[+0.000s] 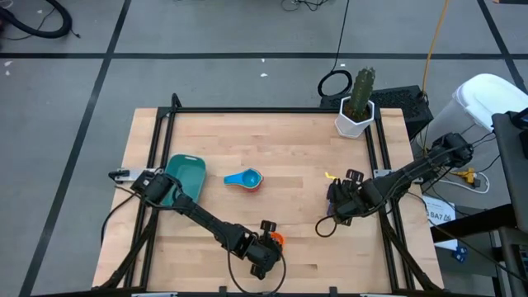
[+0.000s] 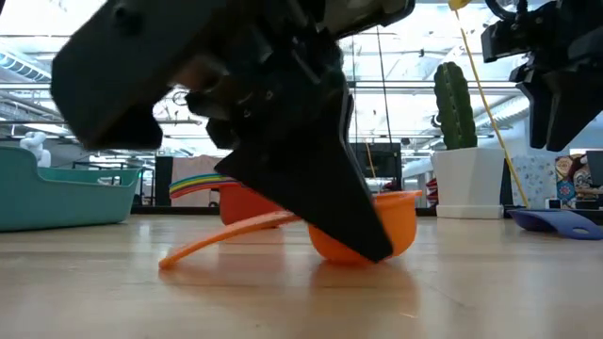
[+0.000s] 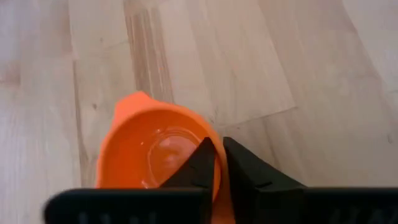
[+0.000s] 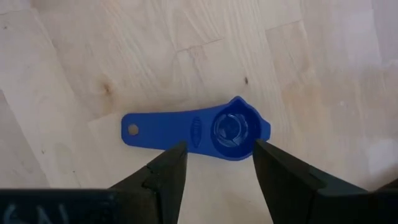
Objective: Nest measuring cups in basket
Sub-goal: Stack the orange measuring cup into the light blue measuring cup
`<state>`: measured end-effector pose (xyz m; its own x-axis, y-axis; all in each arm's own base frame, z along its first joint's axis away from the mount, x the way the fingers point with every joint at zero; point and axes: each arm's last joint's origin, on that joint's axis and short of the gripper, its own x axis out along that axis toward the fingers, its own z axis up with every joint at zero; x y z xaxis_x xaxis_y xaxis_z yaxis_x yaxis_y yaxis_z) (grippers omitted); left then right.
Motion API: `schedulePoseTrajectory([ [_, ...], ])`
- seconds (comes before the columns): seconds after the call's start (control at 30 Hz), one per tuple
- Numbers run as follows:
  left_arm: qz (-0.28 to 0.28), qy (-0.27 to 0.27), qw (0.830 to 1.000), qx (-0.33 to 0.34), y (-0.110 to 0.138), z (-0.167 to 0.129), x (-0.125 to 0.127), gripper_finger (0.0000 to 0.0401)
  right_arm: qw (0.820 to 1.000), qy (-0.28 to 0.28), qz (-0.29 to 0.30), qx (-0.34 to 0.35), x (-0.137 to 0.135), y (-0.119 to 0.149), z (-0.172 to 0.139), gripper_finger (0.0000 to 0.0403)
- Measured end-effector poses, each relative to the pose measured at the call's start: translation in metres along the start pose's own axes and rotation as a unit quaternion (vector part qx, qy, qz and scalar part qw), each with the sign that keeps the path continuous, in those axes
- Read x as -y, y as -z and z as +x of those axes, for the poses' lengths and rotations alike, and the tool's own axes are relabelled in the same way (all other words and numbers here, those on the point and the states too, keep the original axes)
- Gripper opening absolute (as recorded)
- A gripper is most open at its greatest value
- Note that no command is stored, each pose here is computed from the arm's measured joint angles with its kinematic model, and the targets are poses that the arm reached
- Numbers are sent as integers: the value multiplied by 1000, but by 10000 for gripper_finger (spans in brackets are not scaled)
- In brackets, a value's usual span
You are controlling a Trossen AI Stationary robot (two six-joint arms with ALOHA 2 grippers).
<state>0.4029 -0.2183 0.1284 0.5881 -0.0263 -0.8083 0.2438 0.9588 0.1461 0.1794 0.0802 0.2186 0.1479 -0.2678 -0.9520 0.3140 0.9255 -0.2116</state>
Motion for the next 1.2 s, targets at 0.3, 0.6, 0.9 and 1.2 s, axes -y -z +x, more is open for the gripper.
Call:
schedulePoseTrajectory([
  [0.3, 14, -39, 995, -93, 13, -19, -10, 15, 1000, 1, 8, 2, 0, 0, 0, 176],
  [0.6, 22, -130, 981, -144, 8, -70, -57, 13, 1000, 6, 19, 17, 0, -2, 0, 176],
  [0.9, 27, -175, 970, -169, 5, -95, -107, 13, 999, -3, 23, 21, -3, 1, 10, 176],
  [1.2, 33, -149, 963, -220, 14, -93, -143, 13, 997, -46, 52, -29, -5, 20, 45, 176],
])
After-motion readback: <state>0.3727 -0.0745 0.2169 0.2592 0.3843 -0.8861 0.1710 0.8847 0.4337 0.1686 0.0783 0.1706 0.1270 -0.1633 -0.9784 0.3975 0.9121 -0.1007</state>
